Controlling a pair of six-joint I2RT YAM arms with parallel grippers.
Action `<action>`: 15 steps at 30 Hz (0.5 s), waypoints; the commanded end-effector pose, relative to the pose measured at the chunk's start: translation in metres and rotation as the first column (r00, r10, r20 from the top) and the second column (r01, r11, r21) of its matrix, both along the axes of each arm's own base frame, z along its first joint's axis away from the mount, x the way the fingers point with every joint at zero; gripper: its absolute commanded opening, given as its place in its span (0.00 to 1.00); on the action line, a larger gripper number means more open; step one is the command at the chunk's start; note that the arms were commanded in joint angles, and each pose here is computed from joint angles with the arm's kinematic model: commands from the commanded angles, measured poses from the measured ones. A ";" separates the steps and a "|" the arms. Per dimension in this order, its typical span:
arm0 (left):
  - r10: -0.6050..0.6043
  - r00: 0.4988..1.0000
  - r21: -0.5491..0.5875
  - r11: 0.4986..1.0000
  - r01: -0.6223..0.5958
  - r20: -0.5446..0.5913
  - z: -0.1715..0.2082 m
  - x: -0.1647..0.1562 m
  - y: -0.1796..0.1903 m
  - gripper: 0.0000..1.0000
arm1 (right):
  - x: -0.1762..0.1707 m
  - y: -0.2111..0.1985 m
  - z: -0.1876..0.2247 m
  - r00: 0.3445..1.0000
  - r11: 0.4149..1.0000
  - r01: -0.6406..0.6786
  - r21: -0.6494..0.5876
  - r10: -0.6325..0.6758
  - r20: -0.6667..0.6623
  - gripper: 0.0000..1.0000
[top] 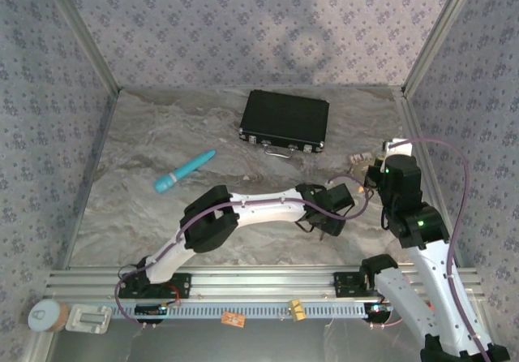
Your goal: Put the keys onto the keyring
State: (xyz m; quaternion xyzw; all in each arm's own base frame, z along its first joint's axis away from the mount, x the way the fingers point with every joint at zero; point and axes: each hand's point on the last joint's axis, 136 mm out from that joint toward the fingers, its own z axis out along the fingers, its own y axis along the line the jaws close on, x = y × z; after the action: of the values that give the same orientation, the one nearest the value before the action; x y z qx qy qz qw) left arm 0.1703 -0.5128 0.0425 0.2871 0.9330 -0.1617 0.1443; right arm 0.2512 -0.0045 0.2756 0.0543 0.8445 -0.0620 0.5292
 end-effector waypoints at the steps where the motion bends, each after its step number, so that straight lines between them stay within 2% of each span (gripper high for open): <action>1: -0.026 0.999 0.033 0.999 0.027 -0.032 -0.006 -0.001 0.000 0.63 | -0.001 -0.005 0.021 0.998 1.000 0.022 0.001 -0.022 0.061 0.00; 15: -0.012 0.999 0.114 0.993 0.016 -0.034 -0.019 0.001 0.014 0.33 | 0.001 -0.005 0.018 0.998 1.000 0.017 0.001 -0.017 0.058 0.00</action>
State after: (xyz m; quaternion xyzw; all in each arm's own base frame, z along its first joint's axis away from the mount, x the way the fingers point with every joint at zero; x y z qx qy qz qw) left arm 0.1710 -0.5052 0.0325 0.2969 0.9378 -0.1342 0.1199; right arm 0.2512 -0.0063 0.2755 0.0571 0.8444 -0.0641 0.5287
